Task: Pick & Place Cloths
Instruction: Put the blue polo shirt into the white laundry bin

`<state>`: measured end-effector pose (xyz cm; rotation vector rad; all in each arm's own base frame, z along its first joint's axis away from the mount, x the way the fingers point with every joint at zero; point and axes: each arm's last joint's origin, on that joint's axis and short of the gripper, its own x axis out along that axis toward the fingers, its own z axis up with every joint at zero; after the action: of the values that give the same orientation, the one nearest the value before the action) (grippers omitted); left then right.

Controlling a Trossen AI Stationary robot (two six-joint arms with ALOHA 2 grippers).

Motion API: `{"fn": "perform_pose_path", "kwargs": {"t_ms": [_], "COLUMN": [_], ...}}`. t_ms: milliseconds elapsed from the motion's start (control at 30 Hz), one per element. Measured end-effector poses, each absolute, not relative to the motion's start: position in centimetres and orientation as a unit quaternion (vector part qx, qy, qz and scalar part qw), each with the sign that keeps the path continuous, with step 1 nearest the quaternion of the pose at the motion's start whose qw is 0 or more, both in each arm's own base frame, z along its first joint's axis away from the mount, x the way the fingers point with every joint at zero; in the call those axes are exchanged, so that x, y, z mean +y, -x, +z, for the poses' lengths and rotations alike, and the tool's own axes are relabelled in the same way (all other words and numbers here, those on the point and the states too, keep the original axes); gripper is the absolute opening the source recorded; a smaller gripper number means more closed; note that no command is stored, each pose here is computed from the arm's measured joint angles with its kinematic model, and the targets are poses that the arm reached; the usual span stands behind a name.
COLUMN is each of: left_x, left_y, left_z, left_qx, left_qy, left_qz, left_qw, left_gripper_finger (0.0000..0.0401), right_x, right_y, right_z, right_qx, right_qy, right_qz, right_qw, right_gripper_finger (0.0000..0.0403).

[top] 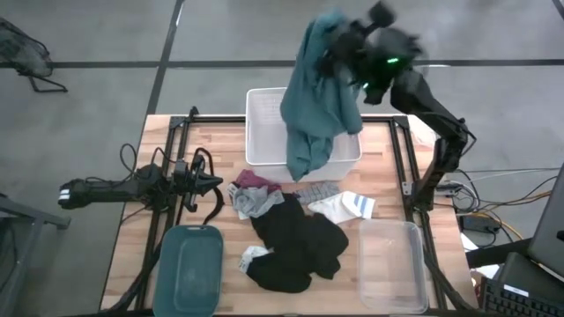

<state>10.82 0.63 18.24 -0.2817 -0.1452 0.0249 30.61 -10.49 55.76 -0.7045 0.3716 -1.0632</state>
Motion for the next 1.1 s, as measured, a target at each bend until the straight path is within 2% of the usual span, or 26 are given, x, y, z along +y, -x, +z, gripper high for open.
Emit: {"fn": "perform_pose_path", "kwargs": {"t_ms": [100, 167, 267, 400, 600, 733, 933, 1100], "left_x": [0.6, 0.6, 0.6, 0.6, 0.6, 0.6, 0.6, 0.6], "left_y": [-10.8, -10.8, -10.8, -10.8, -10.8, -10.8, -10.8, -10.8], "left_z": [18.2, 18.2, 18.2, 18.2, 18.2, 18.2, 18.2, 18.2], "left_qx": [-0.072, -0.072, -0.072, -0.072, -0.072, -0.072, -0.072, -0.072], "left_qy": [0.14, 0.14, 0.14, 0.14, 0.14, 0.14, 0.14, 0.14], "left_qz": [0.012, 0.012, 0.012, 0.012, 0.013, 0.013, 0.013, 0.013], "left_qw": [0.987, 0.987, 0.987, 0.987, 0.987, 0.987, 0.987, 0.987], "left_gripper_finger": [0.0011, 0.0011, 0.0011, 0.0011, 0.0011, 0.0011, 0.0011, 0.0011], "right_x": [-10.4, -10.4, -10.4, -10.5, -11.1, -11.4, -12.3, -12.5], "right_y": [-32.1, -32.8, -33.7, -35.0, -37.1, -38.6, -39.5, -39.4], "right_z": [52.7, 50.7, 47.9, 44.4, 39.5, 36.9, 35.7, 36.3], "right_qx": [0.229, 0.275, 0.345, 0.44, 0.554, 0.594, 0.596, 0.576], "right_qy": [0.29, 0.26, 0.209, 0.158, 0.131, 0.13, 0.123, 0.113], "right_qz": [-0.392, -0.338, -0.276, -0.219, -0.189, -0.175, -0.183, -0.2], "right_qw": [0.843, 0.862, 0.872, 0.856, 0.8, 0.775, 0.772, 0.784], "right_gripper_finger": [0.0033, 0.0031, 0.0029, 0.0037, 0.005, 0.0055, 0.0077, 0.0118]}}
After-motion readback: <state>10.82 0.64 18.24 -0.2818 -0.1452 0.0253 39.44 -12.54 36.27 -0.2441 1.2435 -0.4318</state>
